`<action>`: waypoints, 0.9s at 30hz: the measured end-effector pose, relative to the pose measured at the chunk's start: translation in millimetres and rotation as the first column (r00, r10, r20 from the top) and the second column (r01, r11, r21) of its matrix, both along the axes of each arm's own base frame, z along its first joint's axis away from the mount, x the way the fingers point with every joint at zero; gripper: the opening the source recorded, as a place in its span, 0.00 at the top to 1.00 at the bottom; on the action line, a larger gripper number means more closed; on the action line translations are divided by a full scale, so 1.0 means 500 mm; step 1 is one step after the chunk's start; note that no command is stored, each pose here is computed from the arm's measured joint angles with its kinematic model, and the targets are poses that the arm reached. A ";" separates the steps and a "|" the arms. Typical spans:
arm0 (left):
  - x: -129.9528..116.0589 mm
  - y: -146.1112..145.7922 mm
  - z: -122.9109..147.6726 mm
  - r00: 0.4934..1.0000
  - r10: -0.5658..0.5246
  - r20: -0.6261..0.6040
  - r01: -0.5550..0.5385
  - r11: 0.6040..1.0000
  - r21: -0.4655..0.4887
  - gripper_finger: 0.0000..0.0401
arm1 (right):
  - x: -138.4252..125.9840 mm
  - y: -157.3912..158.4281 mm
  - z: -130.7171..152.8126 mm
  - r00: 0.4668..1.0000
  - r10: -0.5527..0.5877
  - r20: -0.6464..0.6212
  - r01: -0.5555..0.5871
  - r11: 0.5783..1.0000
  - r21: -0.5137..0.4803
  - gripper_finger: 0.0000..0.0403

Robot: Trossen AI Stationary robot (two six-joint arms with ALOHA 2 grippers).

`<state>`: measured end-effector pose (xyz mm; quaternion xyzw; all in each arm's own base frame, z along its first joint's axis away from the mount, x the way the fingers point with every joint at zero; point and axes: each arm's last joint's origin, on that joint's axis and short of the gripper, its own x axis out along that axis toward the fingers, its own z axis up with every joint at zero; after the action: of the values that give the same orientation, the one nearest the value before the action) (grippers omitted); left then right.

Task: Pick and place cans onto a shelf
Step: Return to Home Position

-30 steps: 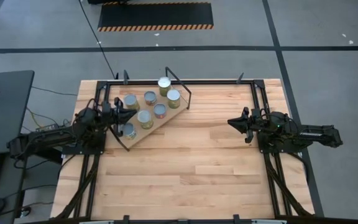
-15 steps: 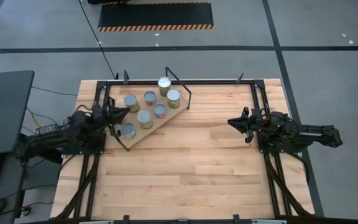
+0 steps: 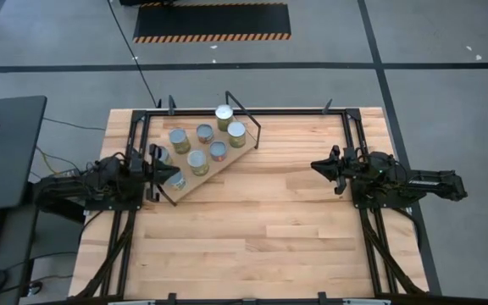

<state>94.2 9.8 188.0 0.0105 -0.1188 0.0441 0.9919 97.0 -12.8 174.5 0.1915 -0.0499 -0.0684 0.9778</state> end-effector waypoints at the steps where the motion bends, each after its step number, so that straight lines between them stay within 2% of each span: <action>1: 0.000 -0.002 0.001 1.000 -0.004 0.007 0.004 1.000 0.000 0.94 | 0.000 0.000 0.000 1.000 0.000 0.002 0.000 1.000 0.000 0.87; 27: 0.002 -0.010 -0.001 1.000 -0.029 -0.004 0.029 1.000 -0.008 0.94 | 0.000 0.000 0.001 1.000 0.000 0.005 0.000 1.000 -0.001 0.87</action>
<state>95.3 4.7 187.7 0.0051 -0.1166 0.0300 0.9927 96.9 -12.7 175.1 0.1914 -0.0525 -0.0677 0.9778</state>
